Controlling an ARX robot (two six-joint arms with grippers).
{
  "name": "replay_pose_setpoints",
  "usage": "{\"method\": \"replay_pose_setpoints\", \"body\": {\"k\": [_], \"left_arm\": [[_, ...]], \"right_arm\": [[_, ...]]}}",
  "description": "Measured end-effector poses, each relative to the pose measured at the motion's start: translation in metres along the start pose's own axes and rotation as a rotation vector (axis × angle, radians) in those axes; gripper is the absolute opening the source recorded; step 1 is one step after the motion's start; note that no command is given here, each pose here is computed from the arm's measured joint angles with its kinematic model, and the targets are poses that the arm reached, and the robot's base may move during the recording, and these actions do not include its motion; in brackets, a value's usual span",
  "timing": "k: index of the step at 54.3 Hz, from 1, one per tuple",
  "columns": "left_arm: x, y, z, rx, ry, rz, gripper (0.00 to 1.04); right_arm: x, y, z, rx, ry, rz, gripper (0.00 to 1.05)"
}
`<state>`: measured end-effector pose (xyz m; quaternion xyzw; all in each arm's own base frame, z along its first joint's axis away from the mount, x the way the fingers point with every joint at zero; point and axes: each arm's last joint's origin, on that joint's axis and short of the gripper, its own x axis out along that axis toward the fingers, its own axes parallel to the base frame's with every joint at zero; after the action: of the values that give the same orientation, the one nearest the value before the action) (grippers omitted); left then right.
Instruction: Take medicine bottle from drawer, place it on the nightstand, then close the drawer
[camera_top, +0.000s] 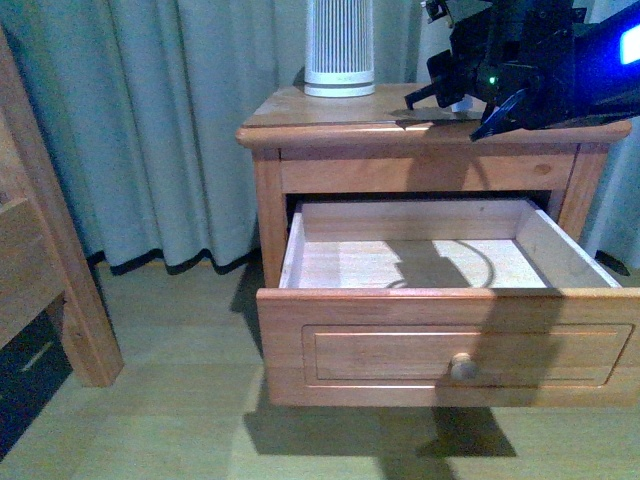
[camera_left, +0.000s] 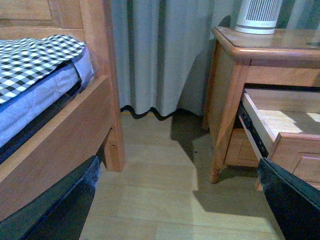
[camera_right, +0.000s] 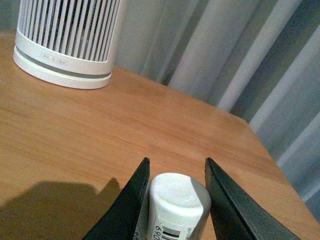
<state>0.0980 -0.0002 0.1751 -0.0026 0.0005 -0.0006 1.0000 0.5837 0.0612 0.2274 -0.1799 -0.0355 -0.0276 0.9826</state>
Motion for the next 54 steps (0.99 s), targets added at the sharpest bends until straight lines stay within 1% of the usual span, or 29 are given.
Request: {"method": "replay_pose_setpoints", "body": {"k": [1,10,12,13,15,17,21,24,32,35,38,41,44,48,51,54], "left_arm": [[0.000,0.000,0.000,0.000,0.000,0.000,0.98],[0.000,0.000,0.000,0.000,0.000,0.000,0.98],[0.000,0.000,0.000,0.000,0.000,0.000,0.98],[0.000,0.000,0.000,0.000,0.000,0.000,0.98],[0.000,0.000,0.000,0.000,0.000,0.000,0.98],[0.000,0.000,0.000,0.000,0.000,0.000,0.98],[0.000,0.000,0.000,0.000,0.000,0.000,0.98],[0.000,0.000,0.000,0.000,0.000,0.000,0.98],[0.000,0.000,0.000,0.000,0.000,0.000,0.98],[0.000,0.000,0.000,0.000,0.000,0.000,0.98],[0.000,0.000,0.000,0.000,0.000,0.000,0.98],[0.000,0.000,0.000,0.000,0.000,0.000,0.98],[0.000,0.000,0.000,0.000,0.000,0.000,0.98],[0.000,0.000,0.000,0.000,0.000,0.000,0.98],[0.000,0.000,0.000,0.000,0.000,0.000,0.98],[0.000,0.000,0.000,0.000,0.000,0.000,0.98]], "right_arm": [[0.000,0.000,0.000,0.007,-0.003,-0.001,0.35],[-0.001,0.002,-0.005,0.024,-0.011,0.005,0.62],[-0.002,0.003,-0.008,0.033,-0.010,0.015,0.72],[-0.003,0.003,-0.008,0.043,-0.011,0.016,0.76],[-0.005,0.002,-0.006,0.051,-0.018,0.018,0.86],[-0.007,0.000,-0.003,0.055,-0.027,0.021,0.91],[-0.014,-0.009,0.014,0.079,-0.067,0.014,1.03],[-0.020,-0.018,0.030,0.097,-0.104,0.006,1.04],[-0.050,-0.053,0.084,0.153,-0.202,-0.036,1.04],[-0.064,-0.063,0.098,0.179,-0.207,-0.035,1.04],[-0.082,-0.072,0.108,0.217,-0.167,-0.007,1.04],[-0.099,-0.077,0.110,0.256,-0.121,0.034,1.04],[-0.129,-0.078,0.104,0.329,-0.044,0.103,1.04],[-0.168,-0.073,0.088,0.404,0.027,0.171,1.04],[-0.190,-0.069,0.076,0.435,0.067,0.182,1.04],[-0.216,-0.063,0.058,0.451,0.119,0.187,1.04]]}}
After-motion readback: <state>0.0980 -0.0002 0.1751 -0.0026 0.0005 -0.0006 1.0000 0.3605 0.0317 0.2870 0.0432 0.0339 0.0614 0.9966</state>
